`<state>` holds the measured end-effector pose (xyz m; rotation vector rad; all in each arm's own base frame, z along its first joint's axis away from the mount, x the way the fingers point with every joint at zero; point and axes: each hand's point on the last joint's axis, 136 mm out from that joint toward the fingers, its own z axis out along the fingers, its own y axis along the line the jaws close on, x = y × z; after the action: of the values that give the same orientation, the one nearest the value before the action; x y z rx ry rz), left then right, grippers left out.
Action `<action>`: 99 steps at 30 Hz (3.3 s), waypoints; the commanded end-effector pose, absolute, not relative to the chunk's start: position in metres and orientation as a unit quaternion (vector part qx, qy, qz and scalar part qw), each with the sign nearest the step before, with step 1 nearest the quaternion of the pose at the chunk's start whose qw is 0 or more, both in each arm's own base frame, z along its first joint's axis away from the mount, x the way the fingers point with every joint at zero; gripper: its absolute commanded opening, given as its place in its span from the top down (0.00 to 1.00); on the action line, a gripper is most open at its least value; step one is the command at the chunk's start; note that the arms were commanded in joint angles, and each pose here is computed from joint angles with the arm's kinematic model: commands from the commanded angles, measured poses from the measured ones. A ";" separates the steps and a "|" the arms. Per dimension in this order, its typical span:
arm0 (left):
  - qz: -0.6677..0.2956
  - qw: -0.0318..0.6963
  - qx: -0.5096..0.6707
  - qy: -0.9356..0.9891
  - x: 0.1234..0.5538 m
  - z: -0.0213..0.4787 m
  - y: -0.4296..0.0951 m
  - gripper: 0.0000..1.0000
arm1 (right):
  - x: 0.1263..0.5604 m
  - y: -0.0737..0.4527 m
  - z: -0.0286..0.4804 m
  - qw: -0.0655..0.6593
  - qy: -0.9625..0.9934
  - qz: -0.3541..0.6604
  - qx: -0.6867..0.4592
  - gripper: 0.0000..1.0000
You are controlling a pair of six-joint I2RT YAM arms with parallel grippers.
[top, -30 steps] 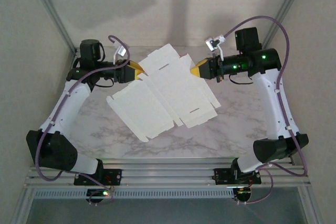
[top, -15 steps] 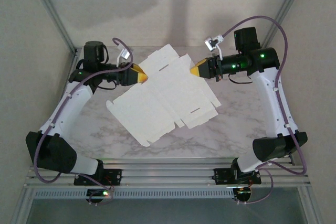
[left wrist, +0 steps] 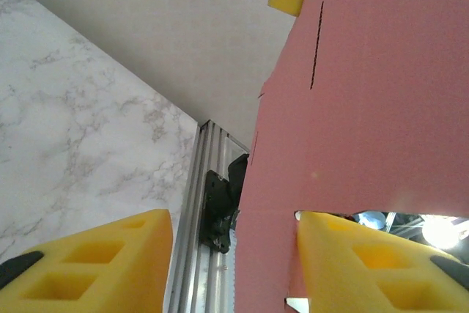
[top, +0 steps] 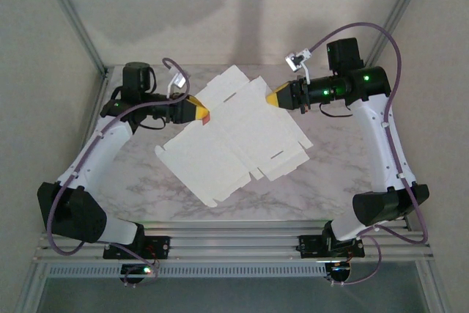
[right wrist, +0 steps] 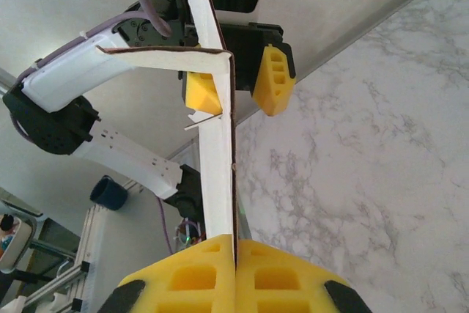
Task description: Fold the paper box
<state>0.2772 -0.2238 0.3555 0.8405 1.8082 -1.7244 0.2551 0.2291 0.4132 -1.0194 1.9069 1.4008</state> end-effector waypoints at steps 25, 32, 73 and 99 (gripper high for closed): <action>-0.646 0.206 0.321 0.661 0.257 0.345 -0.242 0.45 | 0.273 0.228 0.412 0.298 0.715 0.508 -0.377 1.00; -0.644 0.213 0.313 0.665 0.262 0.344 -0.236 0.42 | 0.278 0.224 0.412 0.301 0.717 0.508 -0.371 1.00; -0.640 0.224 0.307 0.668 0.267 0.345 -0.231 0.41 | 0.277 0.223 0.414 0.297 0.710 0.523 -0.366 1.00; -0.640 0.209 0.313 0.669 0.271 0.338 -0.243 0.71 | 0.278 0.223 0.412 0.295 0.712 0.523 -0.364 1.00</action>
<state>0.2741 -0.2378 0.3341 0.8285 1.8866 -1.7680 0.2759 0.2235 0.4060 -0.9690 1.9342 1.3619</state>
